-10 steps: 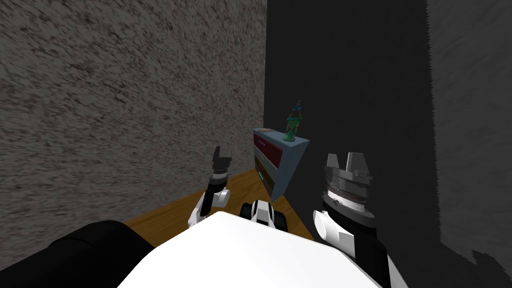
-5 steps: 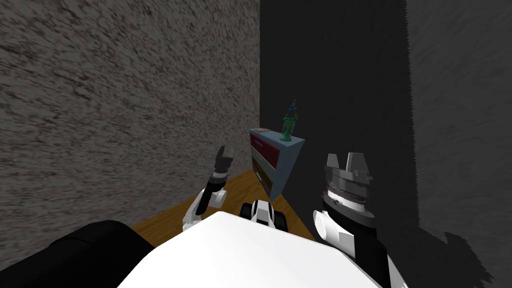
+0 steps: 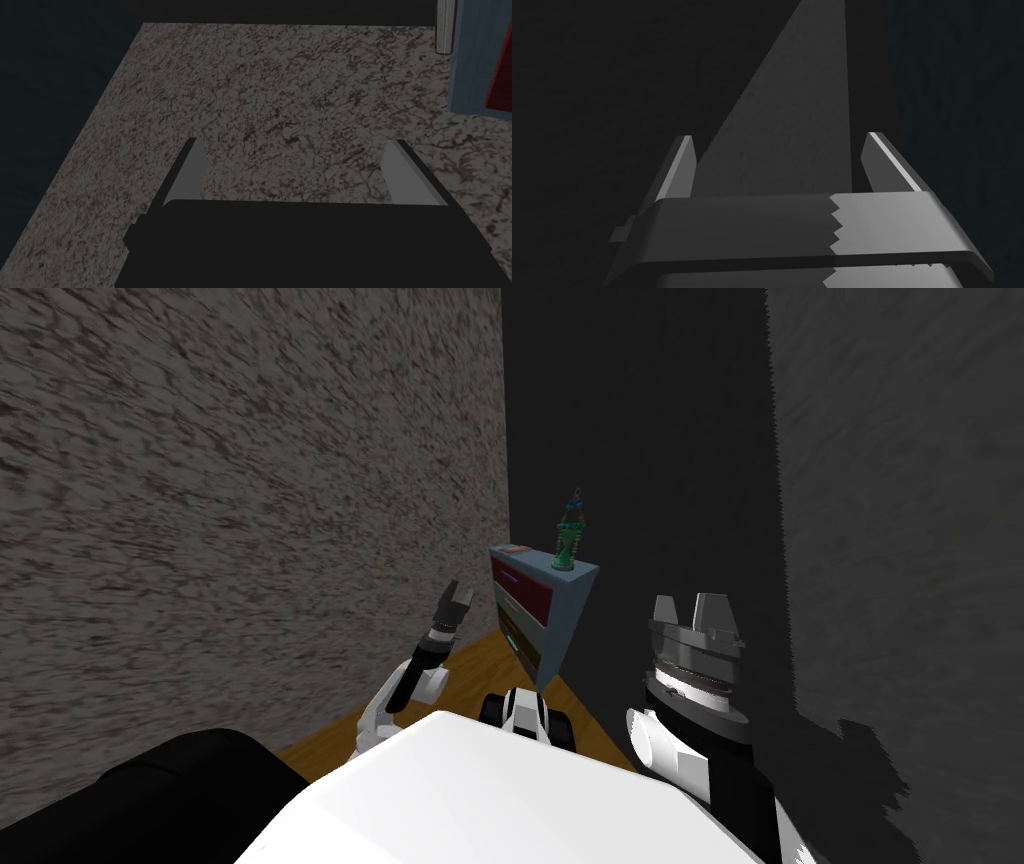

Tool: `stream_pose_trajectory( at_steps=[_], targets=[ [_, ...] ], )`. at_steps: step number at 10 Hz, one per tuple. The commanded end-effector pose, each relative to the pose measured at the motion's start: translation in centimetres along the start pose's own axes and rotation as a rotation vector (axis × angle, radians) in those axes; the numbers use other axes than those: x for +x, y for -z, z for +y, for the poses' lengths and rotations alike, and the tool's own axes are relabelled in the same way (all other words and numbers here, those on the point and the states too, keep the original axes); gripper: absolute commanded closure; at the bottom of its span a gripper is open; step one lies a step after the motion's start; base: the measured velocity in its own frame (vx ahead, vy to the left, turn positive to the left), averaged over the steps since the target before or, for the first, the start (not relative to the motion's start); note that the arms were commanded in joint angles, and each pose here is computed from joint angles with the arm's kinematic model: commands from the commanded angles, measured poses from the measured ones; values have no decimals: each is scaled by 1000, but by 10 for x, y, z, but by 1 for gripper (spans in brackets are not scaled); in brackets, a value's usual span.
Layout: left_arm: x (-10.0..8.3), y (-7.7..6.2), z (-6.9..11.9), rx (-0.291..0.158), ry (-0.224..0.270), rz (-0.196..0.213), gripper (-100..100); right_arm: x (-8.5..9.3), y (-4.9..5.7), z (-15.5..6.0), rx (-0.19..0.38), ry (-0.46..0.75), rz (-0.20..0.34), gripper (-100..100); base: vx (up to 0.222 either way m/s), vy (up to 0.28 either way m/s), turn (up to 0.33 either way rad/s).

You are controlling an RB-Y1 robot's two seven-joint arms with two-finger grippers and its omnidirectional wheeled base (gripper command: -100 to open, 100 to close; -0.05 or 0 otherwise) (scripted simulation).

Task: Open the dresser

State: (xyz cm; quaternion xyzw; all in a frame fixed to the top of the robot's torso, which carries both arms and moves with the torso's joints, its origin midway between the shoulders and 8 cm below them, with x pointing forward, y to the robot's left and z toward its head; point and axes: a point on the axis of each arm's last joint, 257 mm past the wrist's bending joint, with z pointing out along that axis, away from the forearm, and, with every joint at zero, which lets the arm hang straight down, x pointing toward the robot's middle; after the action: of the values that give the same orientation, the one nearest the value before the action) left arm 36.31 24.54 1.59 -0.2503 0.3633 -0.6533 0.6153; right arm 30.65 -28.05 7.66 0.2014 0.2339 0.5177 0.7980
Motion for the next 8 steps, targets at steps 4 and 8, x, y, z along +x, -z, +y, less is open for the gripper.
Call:
stream_pose_trajectory(
  at_steps=[4,8],
  targets=[
    [6,0,29,-136,0,77,-100,0,0,0,0,0,0,0,38,26,-167],
    [8,3,47,-224,-12,123,-100,0,0,0,0,0,0,0,35,25,-149]
  ],
)
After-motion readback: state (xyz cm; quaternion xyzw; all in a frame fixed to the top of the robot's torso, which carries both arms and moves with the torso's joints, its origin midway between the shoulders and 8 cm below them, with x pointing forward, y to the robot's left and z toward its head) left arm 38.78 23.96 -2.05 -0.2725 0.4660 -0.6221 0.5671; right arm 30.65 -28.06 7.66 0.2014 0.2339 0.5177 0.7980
